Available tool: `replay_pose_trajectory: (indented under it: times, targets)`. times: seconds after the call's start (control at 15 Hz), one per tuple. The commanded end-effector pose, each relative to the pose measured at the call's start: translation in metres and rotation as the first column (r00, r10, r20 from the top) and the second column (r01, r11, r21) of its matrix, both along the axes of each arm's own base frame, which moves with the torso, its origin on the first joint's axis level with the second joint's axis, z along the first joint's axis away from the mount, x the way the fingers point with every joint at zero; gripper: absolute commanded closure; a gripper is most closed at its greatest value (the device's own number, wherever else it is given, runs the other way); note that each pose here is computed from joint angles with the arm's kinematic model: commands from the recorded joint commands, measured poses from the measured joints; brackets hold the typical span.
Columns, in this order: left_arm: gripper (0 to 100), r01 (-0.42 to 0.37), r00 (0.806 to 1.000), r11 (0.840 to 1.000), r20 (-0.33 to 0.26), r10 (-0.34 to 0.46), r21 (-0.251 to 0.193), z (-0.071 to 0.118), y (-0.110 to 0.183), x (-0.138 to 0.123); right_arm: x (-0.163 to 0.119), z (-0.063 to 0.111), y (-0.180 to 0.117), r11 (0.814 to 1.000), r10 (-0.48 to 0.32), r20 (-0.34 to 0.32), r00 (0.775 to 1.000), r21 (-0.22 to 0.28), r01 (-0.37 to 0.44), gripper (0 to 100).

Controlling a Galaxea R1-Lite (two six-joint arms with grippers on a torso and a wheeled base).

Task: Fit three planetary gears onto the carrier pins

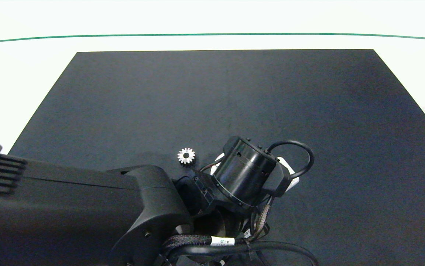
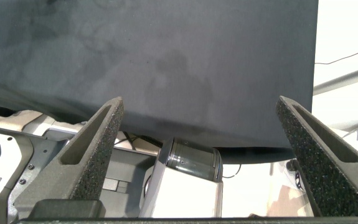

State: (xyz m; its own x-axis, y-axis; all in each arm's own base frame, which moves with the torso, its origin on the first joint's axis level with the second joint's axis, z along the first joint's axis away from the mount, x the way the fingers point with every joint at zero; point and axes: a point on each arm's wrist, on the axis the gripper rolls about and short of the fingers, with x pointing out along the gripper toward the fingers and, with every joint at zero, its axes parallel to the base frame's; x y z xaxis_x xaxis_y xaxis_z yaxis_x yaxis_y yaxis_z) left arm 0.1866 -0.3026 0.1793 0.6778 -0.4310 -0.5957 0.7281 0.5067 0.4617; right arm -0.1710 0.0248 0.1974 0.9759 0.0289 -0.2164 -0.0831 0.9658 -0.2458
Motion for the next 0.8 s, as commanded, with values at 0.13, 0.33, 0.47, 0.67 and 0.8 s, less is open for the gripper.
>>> replay_pose_trajectory:
  times: [0.13,0.33,0.47,0.67,0.8]
  targets:
    - [93,-0.001,1.0,1.0,0.009,0.002,-0.011,0.0036,-0.0018,0.0011,0.0001,-0.0005,-0.0003,1.0,0.004,-0.009,1.0,0.0,-0.004,0]
    - [93,-0.004,1.0,1.0,0.003,0.004,-0.002,0.0006,-0.0017,0.0017,0.0001,-0.0005,-0.0003,1.0,0.004,-0.009,1.0,0.0,-0.004,0]
    - [93,-0.002,1.0,1.0,-0.002,0.002,0.003,-0.0025,-0.0032,0.0019,0.0001,-0.0005,-0.0003,1.0,0.004,-0.009,1.0,0.0,-0.004,0]
    - [93,-0.003,1.0,1.0,-0.002,0.003,0.0,-0.0022,-0.0037,0.0022,0.0001,-0.0005,-0.0003,1.0,0.004,-0.009,1.0,0.0,-0.004,0]
    - [93,-0.007,1.0,1.0,-0.005,0.007,0.002,-0.0033,-0.0036,0.0034,-0.0002,-0.0019,-0.0003,1.0,0.002,-0.023,1.0,0.001,-0.002,0]
